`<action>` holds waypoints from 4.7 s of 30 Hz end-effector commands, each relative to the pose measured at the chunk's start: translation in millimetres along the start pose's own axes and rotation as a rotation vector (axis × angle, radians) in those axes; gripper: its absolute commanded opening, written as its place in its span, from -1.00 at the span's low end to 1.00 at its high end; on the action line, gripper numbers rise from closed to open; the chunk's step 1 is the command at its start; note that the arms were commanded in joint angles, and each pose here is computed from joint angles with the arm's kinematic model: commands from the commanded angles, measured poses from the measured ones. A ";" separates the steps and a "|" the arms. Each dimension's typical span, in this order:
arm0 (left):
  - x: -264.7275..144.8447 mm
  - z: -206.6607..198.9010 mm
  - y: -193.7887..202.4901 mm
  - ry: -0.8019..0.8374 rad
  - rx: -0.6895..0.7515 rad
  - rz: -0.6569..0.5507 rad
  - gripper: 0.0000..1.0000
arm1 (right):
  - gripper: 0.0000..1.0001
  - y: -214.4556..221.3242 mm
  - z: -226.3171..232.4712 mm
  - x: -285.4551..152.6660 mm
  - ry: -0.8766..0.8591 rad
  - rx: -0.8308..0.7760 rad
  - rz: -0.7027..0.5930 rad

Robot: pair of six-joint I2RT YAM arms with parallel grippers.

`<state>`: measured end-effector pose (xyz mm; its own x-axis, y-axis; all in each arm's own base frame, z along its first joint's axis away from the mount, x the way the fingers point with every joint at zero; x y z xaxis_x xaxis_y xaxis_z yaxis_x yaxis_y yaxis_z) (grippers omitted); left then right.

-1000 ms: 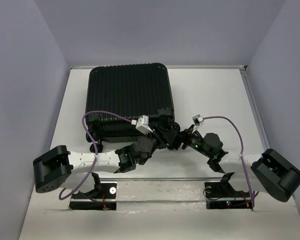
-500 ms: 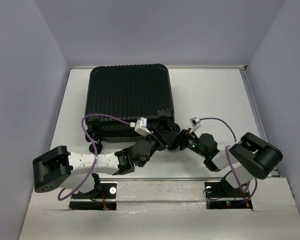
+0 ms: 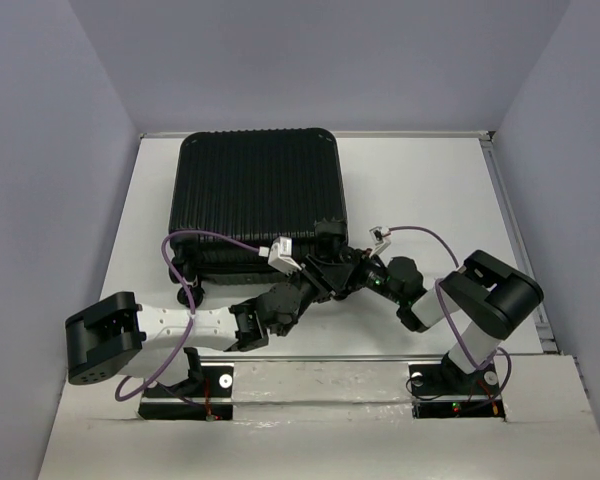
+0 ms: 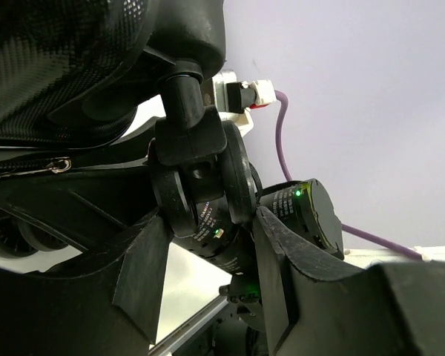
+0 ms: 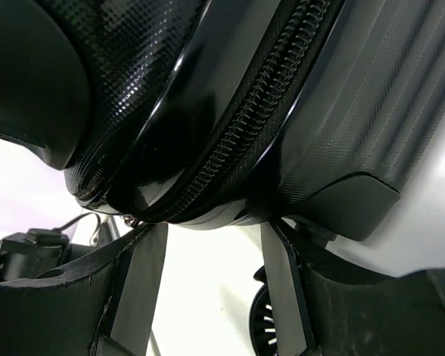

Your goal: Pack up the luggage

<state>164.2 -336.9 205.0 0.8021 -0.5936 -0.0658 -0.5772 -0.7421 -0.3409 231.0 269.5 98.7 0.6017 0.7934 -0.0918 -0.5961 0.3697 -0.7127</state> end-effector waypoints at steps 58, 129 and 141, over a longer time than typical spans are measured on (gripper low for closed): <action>-27.2 -69.7 -2.0 0.235 -0.288 0.090 -0.88 | 0.04 -68.5 104.9 -14.7 -0.482 -0.117 -0.242; -47.5 -12.7 -31.7 0.011 0.004 -0.009 -0.88 | -0.66 -24.3 36.6 -64.6 0.053 -0.242 0.043; -48.5 -13.3 -21.6 -0.091 0.223 0.123 0.51 | 0.31 -20.5 62.3 -25.9 -0.125 -0.263 0.029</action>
<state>135.8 -292.8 215.0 0.7596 -0.6274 -0.1710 -0.6288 -0.6416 -0.4392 181.9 249.5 111.0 0.5179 0.8207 -0.2415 -0.5693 0.1199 -0.8133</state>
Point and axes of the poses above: each gripper's point midway between its finger pads, its own x axis out along the fingers, its own z axis along the line the jaws close on, y = z × x, the point moved 3 cm from there along -x, back along the fingers, and after that the axes turned 7 degrees about -x, right-handed, at the moved point
